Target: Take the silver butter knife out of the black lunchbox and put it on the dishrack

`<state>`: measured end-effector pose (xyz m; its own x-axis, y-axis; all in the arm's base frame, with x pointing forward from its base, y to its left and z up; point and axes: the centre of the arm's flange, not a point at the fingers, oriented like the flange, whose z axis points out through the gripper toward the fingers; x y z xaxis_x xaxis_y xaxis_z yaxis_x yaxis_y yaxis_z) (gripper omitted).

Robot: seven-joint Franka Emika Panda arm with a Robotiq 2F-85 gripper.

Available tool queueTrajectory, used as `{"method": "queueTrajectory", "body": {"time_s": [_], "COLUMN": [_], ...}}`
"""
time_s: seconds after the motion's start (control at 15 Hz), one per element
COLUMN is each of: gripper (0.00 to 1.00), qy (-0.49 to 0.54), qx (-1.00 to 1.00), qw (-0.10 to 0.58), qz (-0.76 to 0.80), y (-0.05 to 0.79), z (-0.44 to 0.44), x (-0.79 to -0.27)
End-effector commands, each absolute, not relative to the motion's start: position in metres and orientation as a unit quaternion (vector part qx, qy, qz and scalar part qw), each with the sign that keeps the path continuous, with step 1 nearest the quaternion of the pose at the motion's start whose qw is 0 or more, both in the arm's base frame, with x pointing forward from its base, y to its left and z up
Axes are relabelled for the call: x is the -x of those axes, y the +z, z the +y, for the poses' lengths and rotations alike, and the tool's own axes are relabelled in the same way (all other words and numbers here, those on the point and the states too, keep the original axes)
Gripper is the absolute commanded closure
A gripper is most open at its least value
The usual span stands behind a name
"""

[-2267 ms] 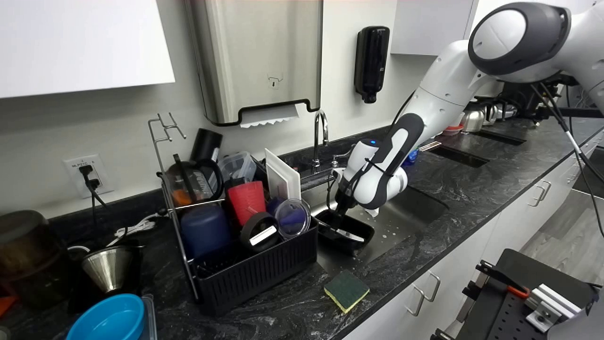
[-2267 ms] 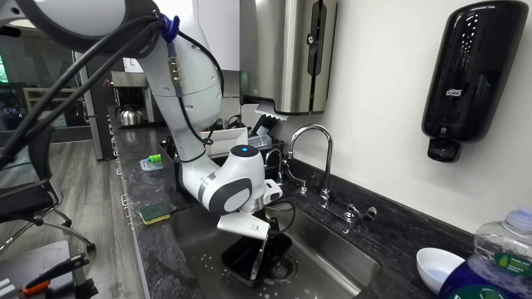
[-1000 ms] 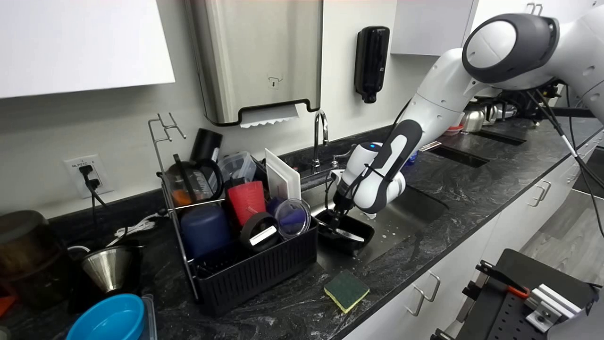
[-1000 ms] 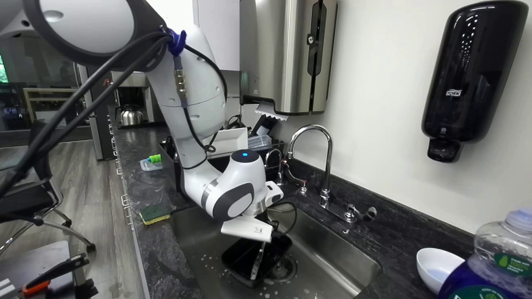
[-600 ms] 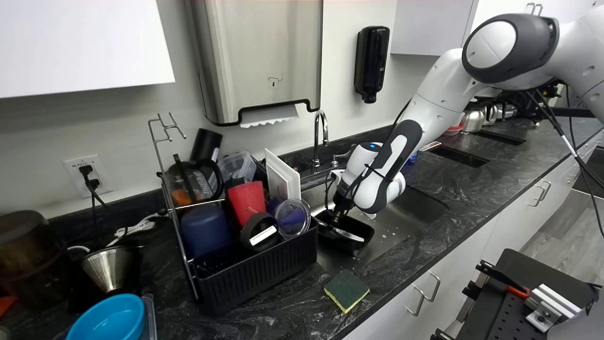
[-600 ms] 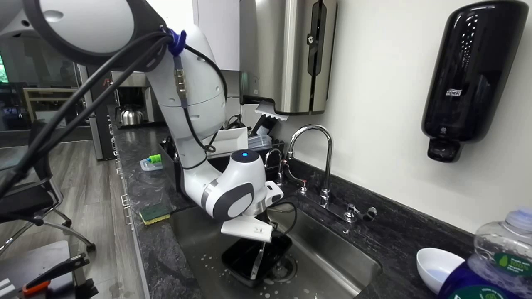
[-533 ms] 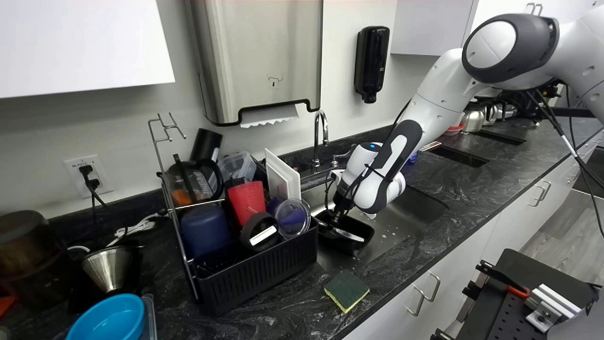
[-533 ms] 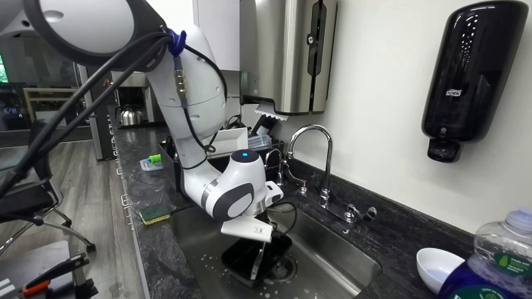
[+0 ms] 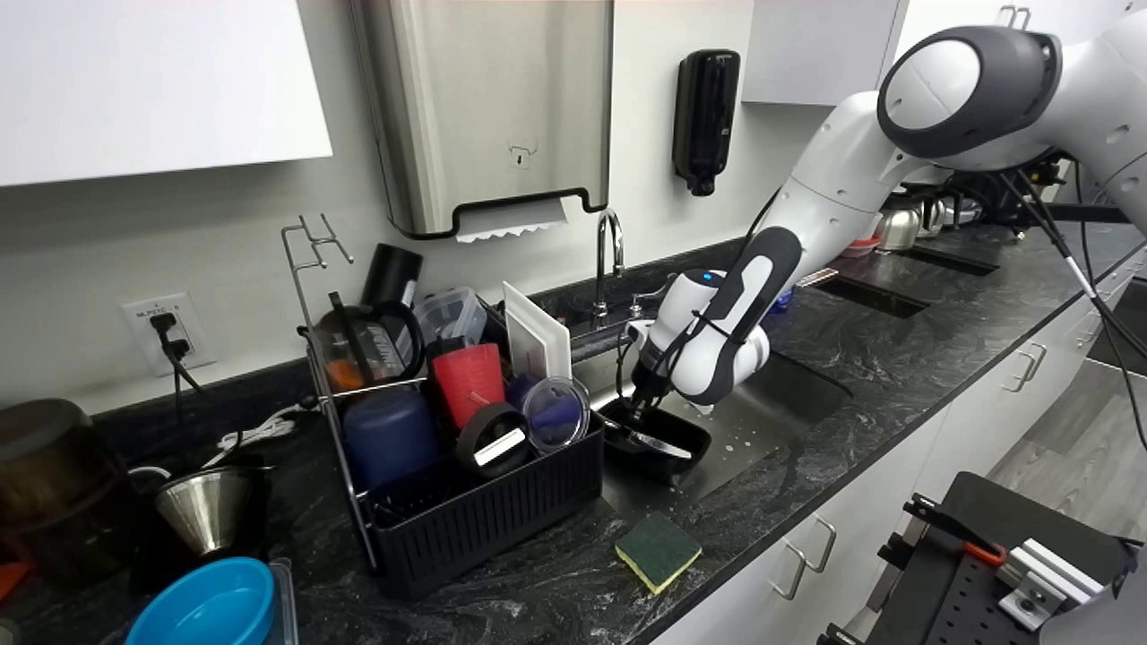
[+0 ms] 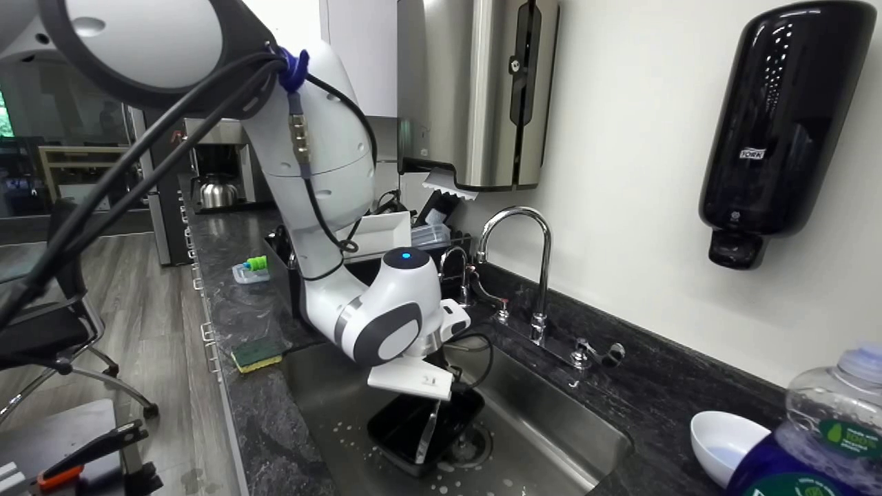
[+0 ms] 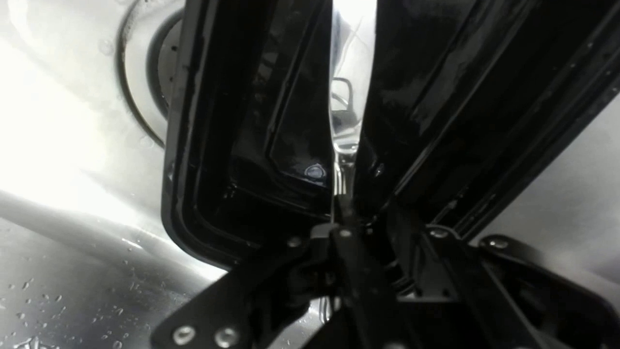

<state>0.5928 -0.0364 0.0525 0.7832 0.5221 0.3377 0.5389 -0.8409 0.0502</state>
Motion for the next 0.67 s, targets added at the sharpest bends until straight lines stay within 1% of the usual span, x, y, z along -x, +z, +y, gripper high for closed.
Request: {"method": "queueTrajectory", "body": {"time_s": [0.0, 0.07, 0.4, 0.47, 0.6], "gripper": [0.45, 0.39, 0.04, 0.01, 0.0], "qy": [-0.185, -0.186, -0.188, -0.187, -0.185], "qx": [0.936, 0.935, 0.931, 0.931, 0.931], "qw": [0.017, 0.016, 0.014, 0.014, 0.015], "qz": [-0.298, -0.3, -0.312, -0.313, -0.315], "y": [0.05, 0.049, 0.046, 0.044, 0.038], "z": [-0.038, -0.038, -0.035, -0.034, -0.035], "x": [-0.598, -0.599, -0.603, -0.603, -0.603]}}
